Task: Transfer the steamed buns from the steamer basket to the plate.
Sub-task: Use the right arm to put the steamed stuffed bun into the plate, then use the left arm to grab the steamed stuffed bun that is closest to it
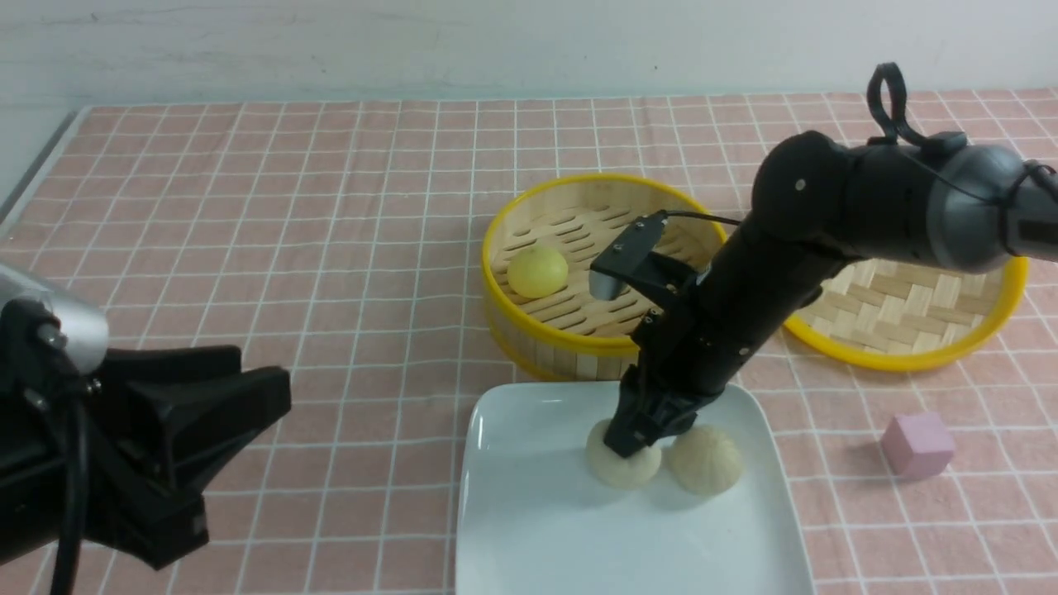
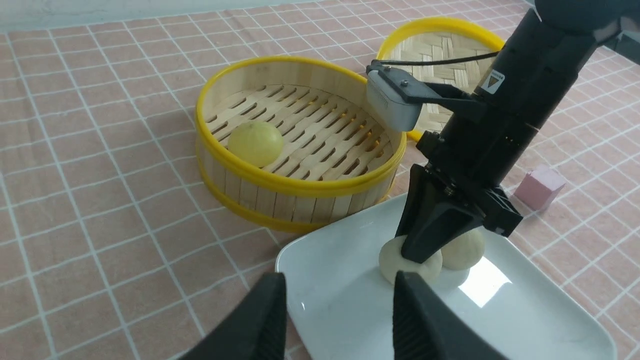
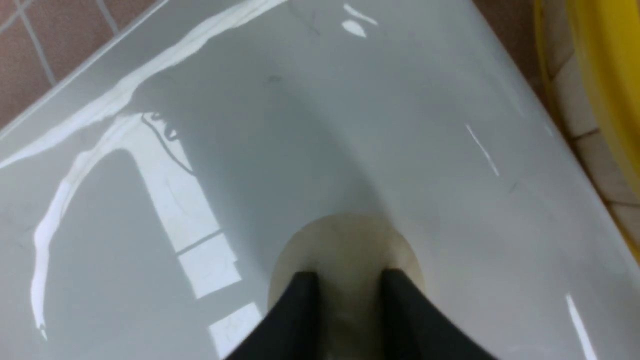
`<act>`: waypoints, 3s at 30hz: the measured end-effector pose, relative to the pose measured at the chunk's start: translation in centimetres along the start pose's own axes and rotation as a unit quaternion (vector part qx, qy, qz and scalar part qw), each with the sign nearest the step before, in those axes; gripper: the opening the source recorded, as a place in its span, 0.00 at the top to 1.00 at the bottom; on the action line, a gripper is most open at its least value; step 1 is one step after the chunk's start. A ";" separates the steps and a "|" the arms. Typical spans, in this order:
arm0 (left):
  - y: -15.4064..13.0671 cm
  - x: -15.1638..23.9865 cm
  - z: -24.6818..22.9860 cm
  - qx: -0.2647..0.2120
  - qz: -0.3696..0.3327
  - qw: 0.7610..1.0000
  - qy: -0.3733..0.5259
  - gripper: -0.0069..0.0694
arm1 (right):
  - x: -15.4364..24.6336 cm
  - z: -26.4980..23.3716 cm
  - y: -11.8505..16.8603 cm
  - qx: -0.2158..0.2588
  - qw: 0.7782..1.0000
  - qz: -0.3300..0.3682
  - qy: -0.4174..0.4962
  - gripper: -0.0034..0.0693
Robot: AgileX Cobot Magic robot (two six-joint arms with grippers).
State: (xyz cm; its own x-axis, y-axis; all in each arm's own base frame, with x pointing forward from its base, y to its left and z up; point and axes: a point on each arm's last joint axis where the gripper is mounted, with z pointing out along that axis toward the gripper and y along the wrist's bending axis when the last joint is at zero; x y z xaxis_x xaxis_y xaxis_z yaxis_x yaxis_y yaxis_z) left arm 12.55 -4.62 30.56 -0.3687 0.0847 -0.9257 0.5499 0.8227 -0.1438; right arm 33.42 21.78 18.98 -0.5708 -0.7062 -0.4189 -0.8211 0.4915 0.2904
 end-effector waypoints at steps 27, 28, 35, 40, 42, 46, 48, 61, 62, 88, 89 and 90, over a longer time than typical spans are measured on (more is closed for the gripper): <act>0.2 0.0 0.4 0.004 -0.009 1.000 0.001 0.48 | -1.2 -21.7 9.5 0.210 0.924 -0.085 -0.307 0.30; 0.4 0.0 0.6 0.007 -0.018 1.000 0.003 0.48 | -0.7 -22.6 10.1 0.219 0.921 -0.081 -0.312 0.30; 1.8 -1.2 3.1 0.056 -0.020 0.998 0.011 0.44 | 2.6 -25.9 12.6 0.239 0.926 -0.038 -0.289 0.30; 3.6 -3.8 6.2 0.094 -0.011 0.995 0.008 0.35 | 3.7 -25.6 13.0 0.226 0.943 -0.019 -0.244 0.30; 3.9 -4.4 7.6 0.109 -0.010 0.994 0.016 0.32 | 3.9 -25.5 13.0 0.223 0.947 -0.017 -0.232 0.30; 3.4 -6.7 12.2 0.143 0.030 0.989 0.030 0.29 | 4.1 -25.4 13.1 0.218 0.952 -0.014 -0.217 0.30; 3.4 -7.2 14.4 0.140 0.044 0.988 0.044 0.29 | 4.1 -25.3 13.1 0.217 0.952 -0.013 -0.217 0.30; 6.8 -7.7 25.6 0.063 0.023 0.983 0.168 0.29 | 4.4 -25.2 13.1 0.212 0.956 -0.011 -0.203 0.30; 7.1 -7.5 26.4 0.060 0.028 0.982 0.175 0.29 | 4.4 -25.2 13.1 0.212 0.956 -0.011 -0.203 0.30; 5.5 -0.8 35.0 0.032 0.228 0.952 0.201 0.38 | 4.6 -25.1 13.2 0.207 0.960 -0.009 -0.190 0.30; 5.4 -0.7 35.0 0.033 0.228 0.952 0.202 0.42 | 4.6 -25.1 13.2 0.207 0.960 -0.009 -0.190 0.30; 5.5 -0.7 35.0 0.033 0.228 0.952 0.202 0.48 | 4.6 -25.1 13.2 0.207 0.960 -0.009 -0.190 0.30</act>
State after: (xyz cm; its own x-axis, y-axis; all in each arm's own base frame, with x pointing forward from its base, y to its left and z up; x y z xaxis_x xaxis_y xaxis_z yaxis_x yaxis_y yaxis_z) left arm 42.04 -19.89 18.12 -0.3318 0.6453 -0.6881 0.7626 0.6129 0.2071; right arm 19.95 12.24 42.45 -0.4508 -0.5185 -0.7266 -0.7153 0.6968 -0.0535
